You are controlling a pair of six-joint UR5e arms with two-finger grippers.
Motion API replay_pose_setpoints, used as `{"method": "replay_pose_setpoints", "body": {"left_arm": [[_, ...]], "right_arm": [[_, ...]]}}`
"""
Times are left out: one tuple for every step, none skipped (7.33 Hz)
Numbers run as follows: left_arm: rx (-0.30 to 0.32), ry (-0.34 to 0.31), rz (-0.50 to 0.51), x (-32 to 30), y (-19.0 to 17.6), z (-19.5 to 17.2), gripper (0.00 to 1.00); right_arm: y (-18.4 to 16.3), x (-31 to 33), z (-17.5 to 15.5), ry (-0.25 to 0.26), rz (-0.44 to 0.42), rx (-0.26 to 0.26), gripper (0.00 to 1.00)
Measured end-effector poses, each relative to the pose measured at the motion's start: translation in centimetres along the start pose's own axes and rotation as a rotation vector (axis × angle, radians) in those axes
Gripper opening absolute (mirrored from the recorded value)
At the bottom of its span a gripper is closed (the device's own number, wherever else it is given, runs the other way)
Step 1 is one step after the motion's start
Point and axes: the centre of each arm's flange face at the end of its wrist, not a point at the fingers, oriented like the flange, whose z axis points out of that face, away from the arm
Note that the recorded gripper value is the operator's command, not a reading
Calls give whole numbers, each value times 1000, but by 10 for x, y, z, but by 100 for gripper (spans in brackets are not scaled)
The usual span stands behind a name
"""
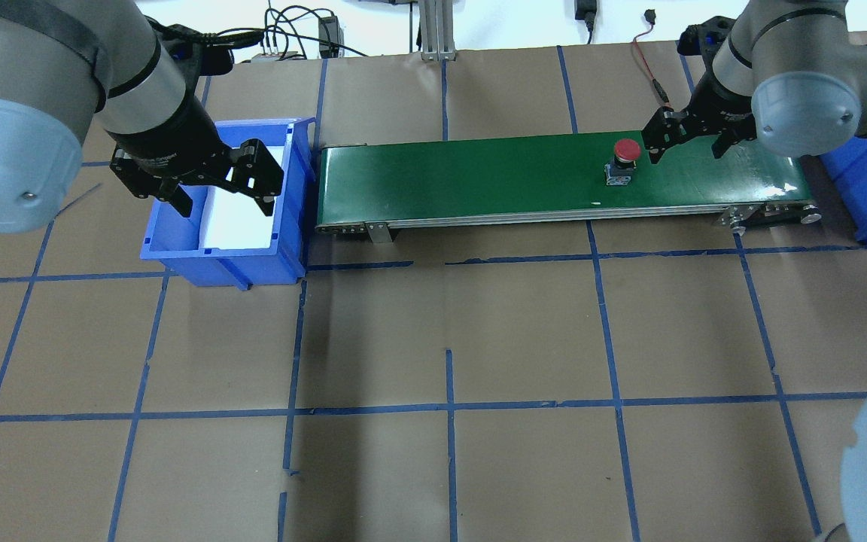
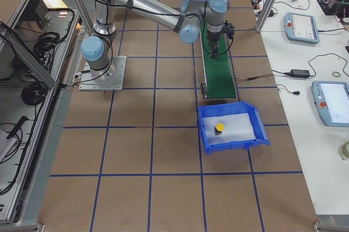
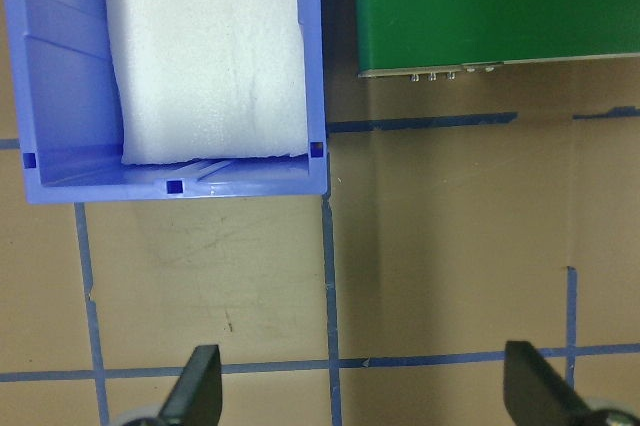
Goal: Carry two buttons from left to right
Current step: 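Move the right gripper over the red button on the conveyor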
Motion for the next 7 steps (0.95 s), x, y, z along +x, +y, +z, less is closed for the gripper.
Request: {"method": "replay_pose_setpoints", "body": {"left_arm": [[0, 0, 0, 0, 0, 0, 100], [-1, 0, 0, 0, 0, 0, 100], [-2, 0, -1, 0, 0, 1, 100], [-2, 0, -1, 0, 0, 1, 100], [-2, 0, -1, 0, 0, 1, 100], [-1, 0, -1, 0, 0, 0, 100], [-1, 0, 0, 0, 0, 0, 100]], "right_arm": [[-1, 0, -1, 0, 0, 2, 100], [-2, 0, -2, 1, 0, 5, 100], [-4, 0, -3, -1, 0, 9, 100], [-5, 0, -2, -9, 3, 11, 100], [-6, -1, 0, -18, 7, 11, 100], [-5, -1, 1, -20, 9, 9, 100], [-4, -1, 4, -23, 10, 4, 100]]}}
